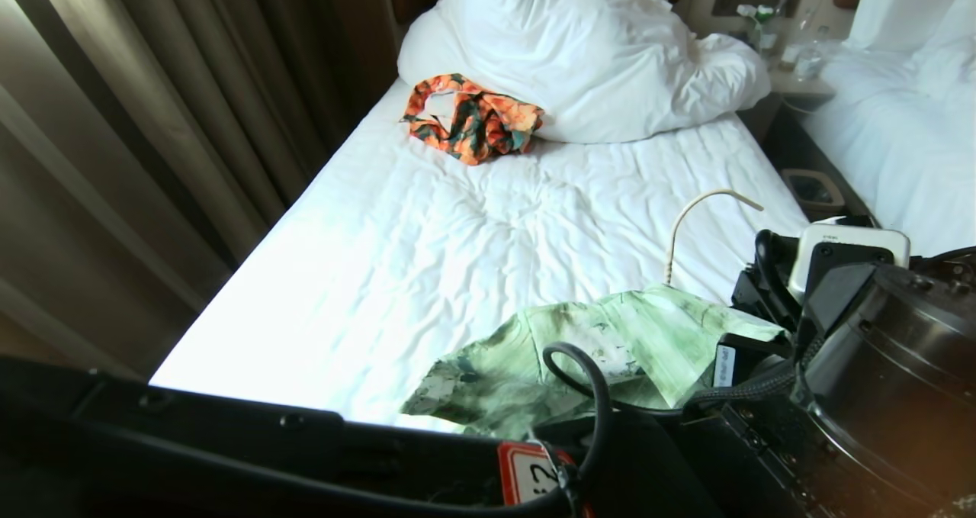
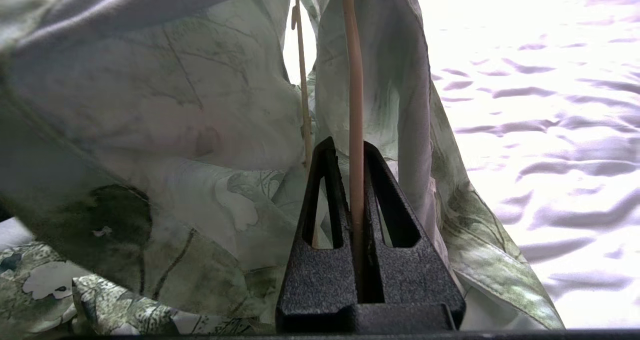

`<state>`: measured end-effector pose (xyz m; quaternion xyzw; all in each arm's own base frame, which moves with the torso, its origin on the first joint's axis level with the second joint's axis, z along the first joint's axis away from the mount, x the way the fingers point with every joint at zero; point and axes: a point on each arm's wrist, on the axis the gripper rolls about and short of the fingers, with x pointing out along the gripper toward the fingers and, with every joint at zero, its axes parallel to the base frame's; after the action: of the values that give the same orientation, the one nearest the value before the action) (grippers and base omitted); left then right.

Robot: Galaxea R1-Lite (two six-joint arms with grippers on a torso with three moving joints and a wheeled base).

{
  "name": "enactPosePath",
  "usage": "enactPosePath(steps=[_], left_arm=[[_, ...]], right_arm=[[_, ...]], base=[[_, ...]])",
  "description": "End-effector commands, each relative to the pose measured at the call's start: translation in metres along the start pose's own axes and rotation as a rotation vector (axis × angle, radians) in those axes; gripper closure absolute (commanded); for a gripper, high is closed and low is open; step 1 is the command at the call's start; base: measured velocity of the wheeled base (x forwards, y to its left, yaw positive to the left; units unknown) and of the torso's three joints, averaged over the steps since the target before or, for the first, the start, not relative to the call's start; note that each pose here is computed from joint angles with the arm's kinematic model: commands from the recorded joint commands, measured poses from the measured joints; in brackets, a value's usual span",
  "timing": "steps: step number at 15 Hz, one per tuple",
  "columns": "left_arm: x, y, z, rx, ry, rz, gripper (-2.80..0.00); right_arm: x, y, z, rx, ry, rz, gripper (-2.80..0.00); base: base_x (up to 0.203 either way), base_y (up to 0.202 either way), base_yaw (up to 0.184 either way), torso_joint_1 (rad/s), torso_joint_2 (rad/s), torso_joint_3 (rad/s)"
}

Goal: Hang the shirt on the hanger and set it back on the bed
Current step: Hook one side of the shirt onto the hanger

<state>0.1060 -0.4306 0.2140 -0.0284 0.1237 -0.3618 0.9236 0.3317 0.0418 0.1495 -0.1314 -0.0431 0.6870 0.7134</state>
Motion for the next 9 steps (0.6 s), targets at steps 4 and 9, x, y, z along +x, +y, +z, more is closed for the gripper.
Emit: enactPosePath(steps=[4, 9], left_arm=[[-0.038, -0.019, -0.022, 0.071, 0.11, -0.128, -2.8], [-0.05, -0.016, -0.056, 0.116, 0.229, -0.119, -2.8]], right_arm=[[-0.005, -0.002, 0.0, -0.009, -0.015, -0.005, 0.0], [-0.009, -0.004, 0.001, -0.014, -0.017, -0.016, 0.0]], base=[[0.0, 0.0, 0.0, 0.0, 0.0, 0.0], [0.0, 0.0, 0.0, 0.0, 0.0, 0.0]])
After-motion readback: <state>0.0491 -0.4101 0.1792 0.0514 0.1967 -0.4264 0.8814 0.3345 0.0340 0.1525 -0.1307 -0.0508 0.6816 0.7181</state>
